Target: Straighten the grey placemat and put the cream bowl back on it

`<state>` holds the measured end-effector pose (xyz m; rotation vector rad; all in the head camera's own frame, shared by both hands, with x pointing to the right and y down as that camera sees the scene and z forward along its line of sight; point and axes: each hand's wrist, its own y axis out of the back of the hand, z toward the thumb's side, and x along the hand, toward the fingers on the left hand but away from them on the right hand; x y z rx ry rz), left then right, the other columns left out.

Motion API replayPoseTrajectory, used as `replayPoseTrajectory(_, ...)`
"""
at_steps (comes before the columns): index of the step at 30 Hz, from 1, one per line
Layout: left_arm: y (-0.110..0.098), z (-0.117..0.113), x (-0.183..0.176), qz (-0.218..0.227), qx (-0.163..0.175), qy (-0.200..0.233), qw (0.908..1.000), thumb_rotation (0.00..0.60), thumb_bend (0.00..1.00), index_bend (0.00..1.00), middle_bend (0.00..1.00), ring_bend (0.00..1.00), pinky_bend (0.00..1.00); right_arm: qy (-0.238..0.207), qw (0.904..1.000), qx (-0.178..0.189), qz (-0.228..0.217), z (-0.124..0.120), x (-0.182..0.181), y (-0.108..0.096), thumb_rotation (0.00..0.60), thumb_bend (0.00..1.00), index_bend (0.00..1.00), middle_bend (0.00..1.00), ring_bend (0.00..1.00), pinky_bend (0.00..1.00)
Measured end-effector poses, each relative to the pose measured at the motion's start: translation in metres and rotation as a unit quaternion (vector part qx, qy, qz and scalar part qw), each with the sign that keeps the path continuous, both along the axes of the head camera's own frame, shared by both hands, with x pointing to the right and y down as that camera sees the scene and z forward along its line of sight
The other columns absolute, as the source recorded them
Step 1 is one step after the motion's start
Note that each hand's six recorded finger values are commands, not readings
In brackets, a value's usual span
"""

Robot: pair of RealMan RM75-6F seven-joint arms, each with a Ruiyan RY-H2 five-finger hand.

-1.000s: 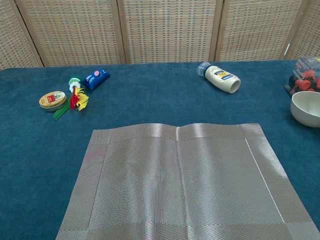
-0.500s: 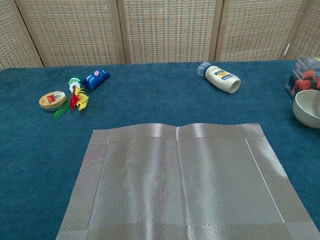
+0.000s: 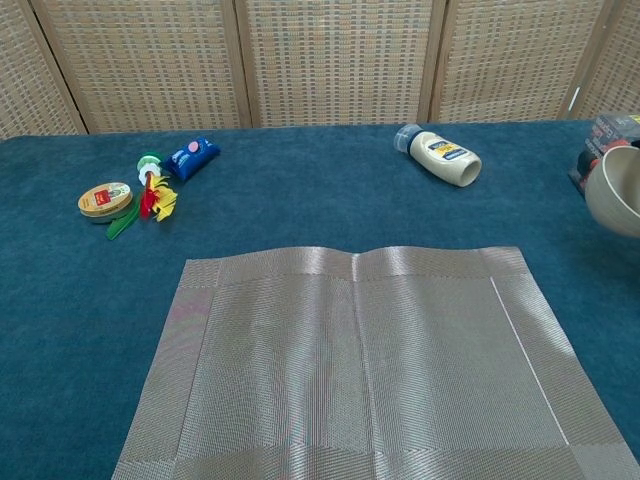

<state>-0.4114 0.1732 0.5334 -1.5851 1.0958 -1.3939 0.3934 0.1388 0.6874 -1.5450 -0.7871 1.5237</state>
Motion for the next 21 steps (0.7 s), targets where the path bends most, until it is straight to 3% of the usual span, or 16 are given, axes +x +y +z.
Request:
replayPoseTrajectory(5, 0.001, -0.002, 0.002, 0.002, 0.0, 0.005, 1.0, 0.6, 0.0, 0.0, 0.0, 0.0, 0.0, -0.047, 0.9979, -0.011, -0.043, -0.027, -0.031, 0.014, 0.6, 0.53, 0.73, 0.0, 0.0, 0.0)
replayPoseTrajectory(9, 0.002, -0.004, 0.003, 0.005, 0.0, 0.01, 0.9999, 0.6, 0.0, 0.0, 0.0, 0.0, 0.0, -0.089, 0.9909, -0.024, -0.098, -0.057, -0.068, 0.022, 0.6, 0.52, 0.73, 0.0, 0.0, 0.0)
replayPoseTrajectory(14, 0.002, -0.003, 0.004, 0.009, -0.004, 0.011, 0.9999, 0.6, 0.0, 0.0, 0.0, 0.0, 0.0, -0.111, 0.9708, -0.029, -0.211, -0.093, -0.121, 0.022, 0.6, 0.52, 0.73, 0.0, 0.0, 0.0)
replayPoseTrajectory(21, 0.001, 0.001, 0.002, 0.007, -0.011, 0.009, 0.9999, 0.6, 0.0, 0.0, 0.0, 0.0, 0.0, -0.093, 0.9386, -0.07, -0.325, -0.086, -0.177, 0.028, 0.6, 0.52, 0.73, 0.0, 0.0, 0.0)
